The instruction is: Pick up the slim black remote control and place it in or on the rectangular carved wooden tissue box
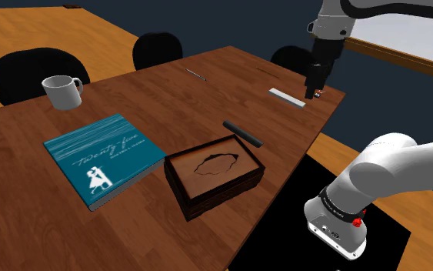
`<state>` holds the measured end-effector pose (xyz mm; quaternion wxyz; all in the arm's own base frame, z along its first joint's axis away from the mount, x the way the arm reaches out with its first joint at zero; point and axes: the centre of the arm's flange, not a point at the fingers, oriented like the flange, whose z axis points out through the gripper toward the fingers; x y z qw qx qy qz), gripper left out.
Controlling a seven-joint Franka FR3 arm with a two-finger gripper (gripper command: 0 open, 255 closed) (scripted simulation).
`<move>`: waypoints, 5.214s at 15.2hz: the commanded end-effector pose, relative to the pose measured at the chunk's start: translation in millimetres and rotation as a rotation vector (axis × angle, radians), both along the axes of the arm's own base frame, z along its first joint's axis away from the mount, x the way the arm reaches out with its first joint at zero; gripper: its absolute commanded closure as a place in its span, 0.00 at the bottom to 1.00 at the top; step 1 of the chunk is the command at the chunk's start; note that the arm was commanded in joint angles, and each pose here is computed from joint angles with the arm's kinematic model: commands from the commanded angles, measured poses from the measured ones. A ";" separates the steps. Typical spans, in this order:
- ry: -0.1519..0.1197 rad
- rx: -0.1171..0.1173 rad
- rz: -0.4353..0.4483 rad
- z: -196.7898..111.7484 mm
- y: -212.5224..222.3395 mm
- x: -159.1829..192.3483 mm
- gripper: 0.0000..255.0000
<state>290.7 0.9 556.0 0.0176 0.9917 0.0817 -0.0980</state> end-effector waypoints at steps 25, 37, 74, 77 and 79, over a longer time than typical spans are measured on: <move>0.037 0.046 0.027 -224.4 89.5 149.8 0.00; 0.037 0.046 0.027 -247.9 89.3 144.3 0.00; 0.037 0.046 0.027 -105.4 89.2 144.3 1.00; 0.037 0.046 0.027 -89.5 89.2 144.3 1.00; 0.037 0.046 0.027 -79.0 89.2 144.3 1.00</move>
